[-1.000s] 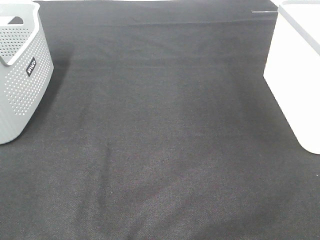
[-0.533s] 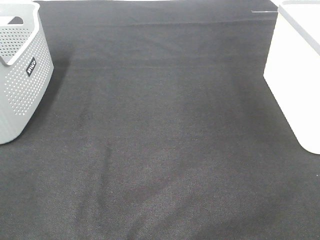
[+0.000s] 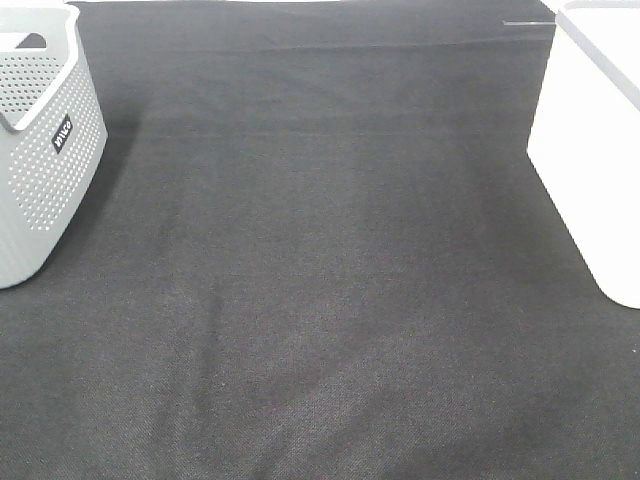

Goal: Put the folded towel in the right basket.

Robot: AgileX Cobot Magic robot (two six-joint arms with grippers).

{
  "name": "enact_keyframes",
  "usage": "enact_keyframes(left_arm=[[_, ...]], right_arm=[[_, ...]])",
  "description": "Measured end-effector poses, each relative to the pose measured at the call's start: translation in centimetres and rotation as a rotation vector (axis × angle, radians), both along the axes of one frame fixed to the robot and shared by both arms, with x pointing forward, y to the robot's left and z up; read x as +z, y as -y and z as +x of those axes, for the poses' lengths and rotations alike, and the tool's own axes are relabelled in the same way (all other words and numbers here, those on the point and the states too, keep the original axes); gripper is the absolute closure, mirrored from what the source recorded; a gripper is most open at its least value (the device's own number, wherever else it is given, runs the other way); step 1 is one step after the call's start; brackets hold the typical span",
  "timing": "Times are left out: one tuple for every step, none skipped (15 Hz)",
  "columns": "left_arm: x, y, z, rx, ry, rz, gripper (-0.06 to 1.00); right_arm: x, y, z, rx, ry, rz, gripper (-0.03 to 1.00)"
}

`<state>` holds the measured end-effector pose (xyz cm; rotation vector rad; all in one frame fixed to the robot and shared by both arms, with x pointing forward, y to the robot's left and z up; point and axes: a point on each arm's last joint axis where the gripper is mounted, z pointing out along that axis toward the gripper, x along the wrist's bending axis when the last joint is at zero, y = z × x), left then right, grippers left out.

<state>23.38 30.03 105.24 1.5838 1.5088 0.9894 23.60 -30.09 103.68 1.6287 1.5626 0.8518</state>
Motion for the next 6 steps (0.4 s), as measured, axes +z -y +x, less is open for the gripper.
enact_keyframes(left_arm=[[0.00, 0.00, 0.00, 0.000, 0.000, 0.000, -0.04], [0.00, 0.00, 0.00, 0.000, 0.000, 0.000, -0.04], [0.00, 0.00, 0.00, 0.000, 0.000, 0.000, -0.04], [0.00, 0.00, 0.00, 0.000, 0.000, 0.000, -0.04], [0.00, 0.00, 0.00, 0.000, 0.000, 0.000, -0.04], [0.00, 0.00, 0.00, 0.000, 0.000, 0.000, -0.04]], right_arm=[[0.00, 0.00, 0.00, 0.000, 0.000, 0.000, 0.02], [0.00, 0.00, 0.00, 0.000, 0.000, 0.000, 0.02], [0.00, 0.00, 0.00, 0.000, 0.000, 0.000, 0.02], [0.00, 0.00, 0.00, 0.000, 0.000, 0.000, 0.02], [0.00, 0.00, 0.00, 0.000, 0.000, 0.000, 0.02], [0.00, 0.00, 0.00, 0.000, 0.000, 0.000, 0.02]])
